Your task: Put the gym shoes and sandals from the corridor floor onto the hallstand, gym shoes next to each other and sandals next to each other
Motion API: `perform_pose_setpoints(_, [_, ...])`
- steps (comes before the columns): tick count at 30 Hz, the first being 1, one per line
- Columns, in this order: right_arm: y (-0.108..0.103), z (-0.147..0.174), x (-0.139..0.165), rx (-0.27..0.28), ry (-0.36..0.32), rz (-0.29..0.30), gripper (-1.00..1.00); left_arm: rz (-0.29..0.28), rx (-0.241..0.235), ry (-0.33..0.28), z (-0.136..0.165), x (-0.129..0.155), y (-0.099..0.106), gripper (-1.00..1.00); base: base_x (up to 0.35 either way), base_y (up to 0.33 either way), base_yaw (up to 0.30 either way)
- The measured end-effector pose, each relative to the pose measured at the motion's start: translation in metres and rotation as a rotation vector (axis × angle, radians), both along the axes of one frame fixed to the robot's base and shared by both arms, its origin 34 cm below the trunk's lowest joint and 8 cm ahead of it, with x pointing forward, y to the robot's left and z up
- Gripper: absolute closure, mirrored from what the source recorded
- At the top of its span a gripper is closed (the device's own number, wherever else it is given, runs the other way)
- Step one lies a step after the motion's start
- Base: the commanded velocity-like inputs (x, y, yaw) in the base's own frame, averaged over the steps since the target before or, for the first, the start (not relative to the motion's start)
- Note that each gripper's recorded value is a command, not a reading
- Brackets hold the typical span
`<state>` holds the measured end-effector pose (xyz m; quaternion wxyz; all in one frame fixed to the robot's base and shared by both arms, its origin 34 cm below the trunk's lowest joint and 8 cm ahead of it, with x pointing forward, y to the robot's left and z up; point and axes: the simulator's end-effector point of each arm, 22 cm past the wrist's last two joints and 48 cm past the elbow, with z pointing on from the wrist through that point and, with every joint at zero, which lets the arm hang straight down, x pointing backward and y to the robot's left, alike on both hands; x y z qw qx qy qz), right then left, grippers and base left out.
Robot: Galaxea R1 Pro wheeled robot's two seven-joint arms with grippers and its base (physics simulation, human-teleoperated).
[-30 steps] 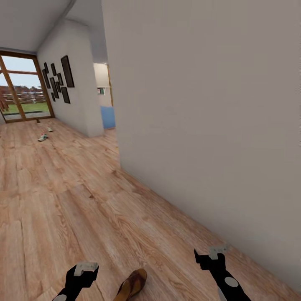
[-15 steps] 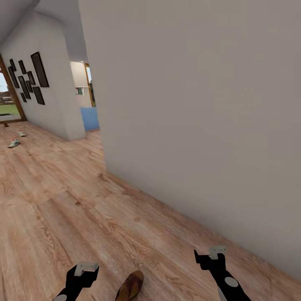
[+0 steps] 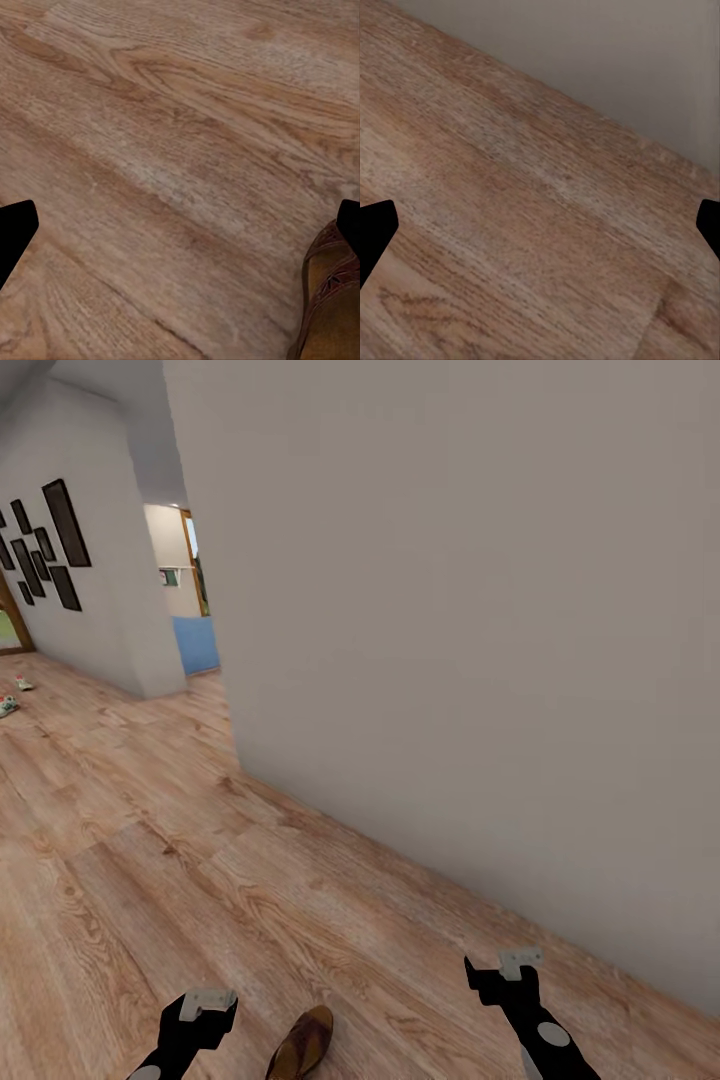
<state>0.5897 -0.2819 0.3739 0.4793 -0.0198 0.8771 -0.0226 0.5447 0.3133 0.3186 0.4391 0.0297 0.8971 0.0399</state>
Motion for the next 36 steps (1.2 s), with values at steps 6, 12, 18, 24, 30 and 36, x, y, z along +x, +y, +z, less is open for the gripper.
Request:
perform_pose_setpoints(6, [0.001,-0.014,-0.004,0.000,0.001,0.003,-1.00,0.001,0.000,0.004,-0.013,-0.001,0.000,-1.00,0.000,0.000,0.000])
perform_pose_setpoints(12, [0.008,-0.015,0.002,-0.002,-0.028,0.024,-1.00,-0.047,-0.034,-0.010,-0.018,0.008,-0.013,-1.00,0.000,0.000,0.000])
perform_pose_setpoints(18, [0.029,0.007,0.020,0.012,-0.094,0.101,-1.00,-0.148,-0.086,-0.019,-0.006,0.042,-0.038,-1.00,0.000,0.000,0.000])
perform_pose_setpoints(24, [0.046,0.039,0.048,0.035,-0.095,0.164,-1.00,-0.238,-0.071,0.056,0.002,0.073,-0.057,-1.00,0.000,0.000,0.000])
perform_pose_setpoints(30, [0.046,0.026,0.046,0.038,-0.021,0.174,-1.00,-0.323,-0.052,0.108,-0.012,0.069,-0.073,-1.00,0.000,0.000,0.000])
perform_pose_setpoints(36, [0.050,0.024,0.045,0.050,-0.002,0.196,-1.00,-0.403,-0.060,0.145,-0.019,0.059,-0.086,-1.00,0.000,0.000,0.000])
